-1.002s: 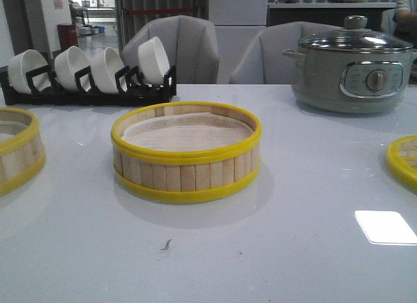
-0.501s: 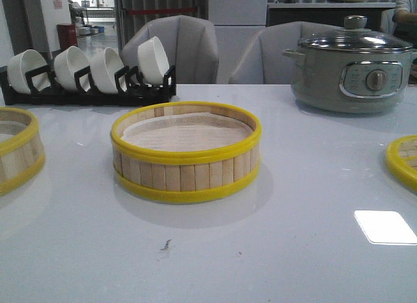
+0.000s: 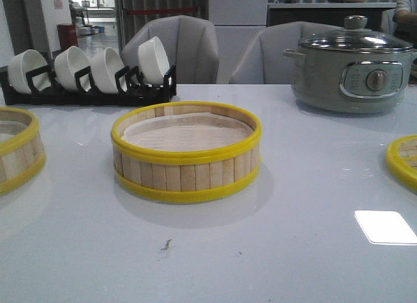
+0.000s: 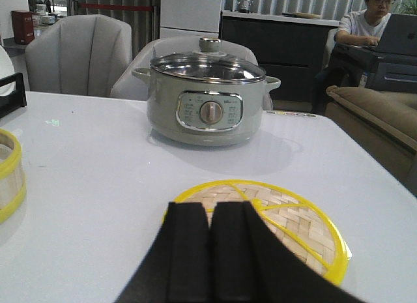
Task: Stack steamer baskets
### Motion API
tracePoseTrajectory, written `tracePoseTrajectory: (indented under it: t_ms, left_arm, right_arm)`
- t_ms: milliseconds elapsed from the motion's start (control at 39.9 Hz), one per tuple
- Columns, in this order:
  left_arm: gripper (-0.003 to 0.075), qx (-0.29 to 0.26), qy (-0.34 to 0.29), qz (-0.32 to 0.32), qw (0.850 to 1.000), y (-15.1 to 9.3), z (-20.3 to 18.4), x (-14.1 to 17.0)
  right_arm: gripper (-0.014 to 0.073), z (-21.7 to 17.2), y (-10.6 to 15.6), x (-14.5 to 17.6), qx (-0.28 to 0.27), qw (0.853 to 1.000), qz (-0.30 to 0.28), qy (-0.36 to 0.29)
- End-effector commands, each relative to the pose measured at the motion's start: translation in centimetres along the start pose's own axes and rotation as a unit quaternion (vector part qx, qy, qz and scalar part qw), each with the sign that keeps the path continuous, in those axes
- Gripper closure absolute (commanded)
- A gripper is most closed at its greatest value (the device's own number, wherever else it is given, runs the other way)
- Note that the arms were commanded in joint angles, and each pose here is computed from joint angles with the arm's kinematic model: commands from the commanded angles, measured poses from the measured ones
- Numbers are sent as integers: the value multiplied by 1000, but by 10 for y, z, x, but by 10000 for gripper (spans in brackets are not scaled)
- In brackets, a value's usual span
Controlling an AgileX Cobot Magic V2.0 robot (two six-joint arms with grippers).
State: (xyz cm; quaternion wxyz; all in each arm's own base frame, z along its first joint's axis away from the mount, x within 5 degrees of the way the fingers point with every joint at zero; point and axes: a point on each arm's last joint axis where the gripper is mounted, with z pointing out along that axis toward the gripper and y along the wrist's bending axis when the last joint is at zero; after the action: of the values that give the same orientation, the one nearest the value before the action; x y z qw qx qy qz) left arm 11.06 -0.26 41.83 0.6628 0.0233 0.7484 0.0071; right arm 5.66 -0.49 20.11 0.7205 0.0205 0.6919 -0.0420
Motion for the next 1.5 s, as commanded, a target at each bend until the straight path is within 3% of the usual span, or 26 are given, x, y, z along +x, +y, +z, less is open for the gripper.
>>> tracePoseTrajectory:
  t_ms: [0, 251, 1328, 1479]
  left_arm:
    - [635, 2, 39, 3, 999, 1, 17, -28]
    - [635, 37, 126, 20, 991, -13, 65, -23]
    - [635, 36, 180, 41, 982, -18, 103, -5]
    - [635, 36, 180, 41, 982, -18, 103, -5]
  right_arm:
    - [567, -3, -1, -14, 4, 998, -7, -58]
    - [567, -3, -1, -14, 4, 998, -7, -58]
    - [567, -3, -1, -14, 4, 998, -7, -58]
    - [567, -5, -1, -27, 13, 991, -33, -129]
